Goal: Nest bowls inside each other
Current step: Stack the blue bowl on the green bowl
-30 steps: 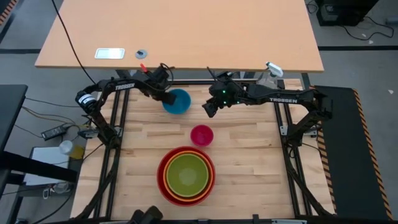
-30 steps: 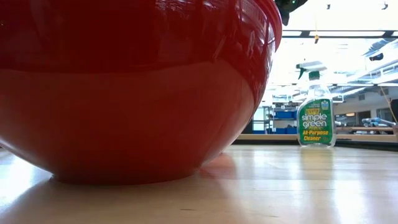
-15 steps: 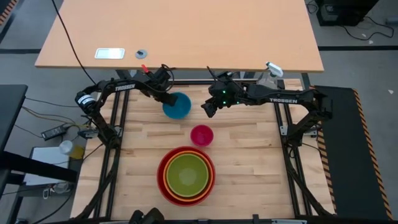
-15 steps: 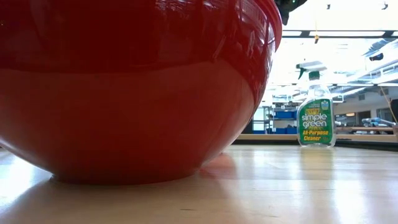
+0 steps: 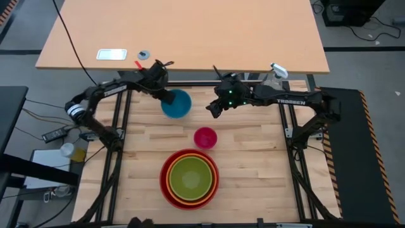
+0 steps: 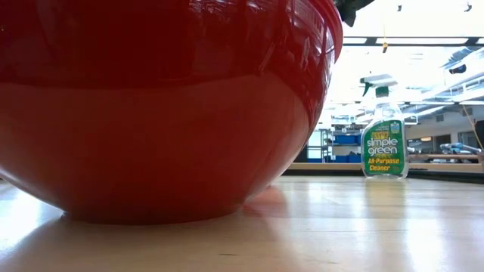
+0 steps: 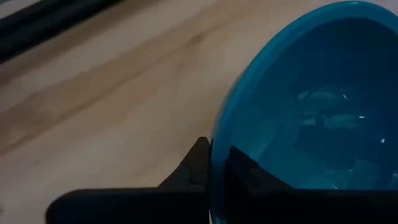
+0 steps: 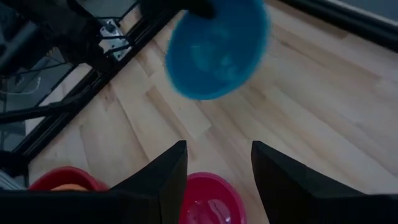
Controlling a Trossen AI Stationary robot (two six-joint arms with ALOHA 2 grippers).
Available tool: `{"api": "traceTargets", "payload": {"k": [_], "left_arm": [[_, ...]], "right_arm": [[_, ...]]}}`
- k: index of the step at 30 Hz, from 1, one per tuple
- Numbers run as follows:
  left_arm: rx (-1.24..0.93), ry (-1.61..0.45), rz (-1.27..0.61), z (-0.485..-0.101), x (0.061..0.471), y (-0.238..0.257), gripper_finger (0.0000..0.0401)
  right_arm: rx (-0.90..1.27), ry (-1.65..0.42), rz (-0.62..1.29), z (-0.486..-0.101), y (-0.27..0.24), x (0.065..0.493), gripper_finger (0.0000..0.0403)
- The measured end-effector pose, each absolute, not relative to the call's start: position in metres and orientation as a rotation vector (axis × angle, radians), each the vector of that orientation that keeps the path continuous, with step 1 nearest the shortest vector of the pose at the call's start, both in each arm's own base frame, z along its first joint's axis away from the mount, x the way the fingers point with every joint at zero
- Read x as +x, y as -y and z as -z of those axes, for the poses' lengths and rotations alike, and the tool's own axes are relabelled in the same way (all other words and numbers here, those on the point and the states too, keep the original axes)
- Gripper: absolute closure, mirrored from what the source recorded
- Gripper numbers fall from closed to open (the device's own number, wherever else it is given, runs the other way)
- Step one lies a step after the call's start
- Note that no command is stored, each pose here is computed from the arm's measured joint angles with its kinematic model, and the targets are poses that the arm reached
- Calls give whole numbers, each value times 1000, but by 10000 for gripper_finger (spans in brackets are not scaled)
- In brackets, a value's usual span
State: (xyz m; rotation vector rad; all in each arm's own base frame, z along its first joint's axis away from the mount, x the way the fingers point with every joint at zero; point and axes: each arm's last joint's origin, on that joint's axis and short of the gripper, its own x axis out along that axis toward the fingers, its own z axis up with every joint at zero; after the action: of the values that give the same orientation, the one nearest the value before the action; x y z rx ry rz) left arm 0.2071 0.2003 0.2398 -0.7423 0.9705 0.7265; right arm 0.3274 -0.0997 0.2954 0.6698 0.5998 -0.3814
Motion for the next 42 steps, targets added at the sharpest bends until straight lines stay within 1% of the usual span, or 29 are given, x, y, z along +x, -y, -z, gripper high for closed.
{"api": "traceTargets", "payload": {"k": [4,10,14,17,22,25,34,42], "left_arm": [[-703,-894,-657,-268,205,-177,387],[-755,-781,-563,-302,198,-137,387],[-798,-753,-445,-315,197,-110,387],[-823,-771,-378,-319,202,-88,387],[-868,-832,-263,-316,222,-45,387],[-890,-854,-255,-311,236,-19,387],[-961,-966,-311,-275,271,61,387],[-1057,-1049,-417,-245,282,98,387]], "right_arm": [[620,-644,408,-301,97,316,218],[560,-703,420,-301,98,307,218],[566,-700,398,-302,98,308,218],[554,-697,375,-302,95,309,218],[528,-706,339,-302,93,310,218],[521,-710,337,-302,93,310,218],[453,-718,299,-302,93,310,218],[456,-681,238,-305,88,314,218]]}}
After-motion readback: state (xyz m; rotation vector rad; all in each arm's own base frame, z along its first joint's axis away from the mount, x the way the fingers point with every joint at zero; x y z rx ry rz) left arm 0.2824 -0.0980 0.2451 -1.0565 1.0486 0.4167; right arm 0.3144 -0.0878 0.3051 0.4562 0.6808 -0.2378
